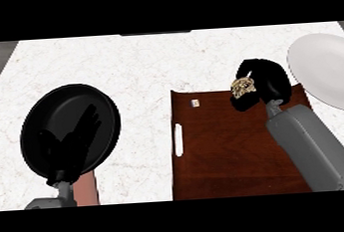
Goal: Pick the cupcake from the tray and place it in the plate
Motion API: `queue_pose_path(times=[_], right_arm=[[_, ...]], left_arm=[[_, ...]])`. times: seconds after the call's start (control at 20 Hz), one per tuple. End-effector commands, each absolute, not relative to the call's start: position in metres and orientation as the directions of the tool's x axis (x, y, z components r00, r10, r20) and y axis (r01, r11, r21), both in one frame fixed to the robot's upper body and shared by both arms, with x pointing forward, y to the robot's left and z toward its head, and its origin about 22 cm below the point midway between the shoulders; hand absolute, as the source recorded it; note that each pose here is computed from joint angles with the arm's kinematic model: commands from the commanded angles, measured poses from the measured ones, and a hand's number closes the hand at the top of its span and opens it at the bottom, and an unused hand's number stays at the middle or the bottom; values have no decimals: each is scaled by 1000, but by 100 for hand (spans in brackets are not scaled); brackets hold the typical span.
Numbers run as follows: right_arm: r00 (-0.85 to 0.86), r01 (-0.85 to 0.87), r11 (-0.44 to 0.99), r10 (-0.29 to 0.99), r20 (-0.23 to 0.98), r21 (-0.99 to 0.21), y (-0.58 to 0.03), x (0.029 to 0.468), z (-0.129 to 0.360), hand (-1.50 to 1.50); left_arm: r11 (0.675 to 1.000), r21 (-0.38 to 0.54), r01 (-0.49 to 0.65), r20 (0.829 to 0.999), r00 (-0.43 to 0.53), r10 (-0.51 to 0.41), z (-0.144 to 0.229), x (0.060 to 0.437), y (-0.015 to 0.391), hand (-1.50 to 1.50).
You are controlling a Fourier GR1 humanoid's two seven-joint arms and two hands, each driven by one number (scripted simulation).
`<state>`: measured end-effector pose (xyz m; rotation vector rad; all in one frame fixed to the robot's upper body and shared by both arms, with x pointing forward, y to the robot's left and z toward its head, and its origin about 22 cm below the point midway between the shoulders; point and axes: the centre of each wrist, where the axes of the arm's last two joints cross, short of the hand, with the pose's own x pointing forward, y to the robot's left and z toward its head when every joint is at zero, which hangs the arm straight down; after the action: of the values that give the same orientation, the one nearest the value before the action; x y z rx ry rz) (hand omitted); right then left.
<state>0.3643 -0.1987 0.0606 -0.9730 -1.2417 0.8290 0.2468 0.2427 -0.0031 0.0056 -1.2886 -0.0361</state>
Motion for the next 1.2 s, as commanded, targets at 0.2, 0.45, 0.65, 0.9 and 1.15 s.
queue_pose_path(times=[0.2,0.45,0.65,0.9,1.15], right_arm=[[651,458,224,574,496,-860,-279,411,129,150],[721,624,20,371,586,-781,-305,425,161,150],[693,711,-101,264,671,-696,-322,430,183,150],[663,748,-220,203,720,-626,-343,429,181,150],[658,742,-328,191,728,-585,-362,424,173,150]], left_arm=[[998,13,64,953,302,-32,-1,248,234,0],[993,10,119,955,292,-44,4,254,222,0],[990,6,138,954,296,-47,2,254,216,0],[992,10,122,952,303,-47,4,257,218,0],[994,13,112,945,324,-49,-6,252,221,0]])
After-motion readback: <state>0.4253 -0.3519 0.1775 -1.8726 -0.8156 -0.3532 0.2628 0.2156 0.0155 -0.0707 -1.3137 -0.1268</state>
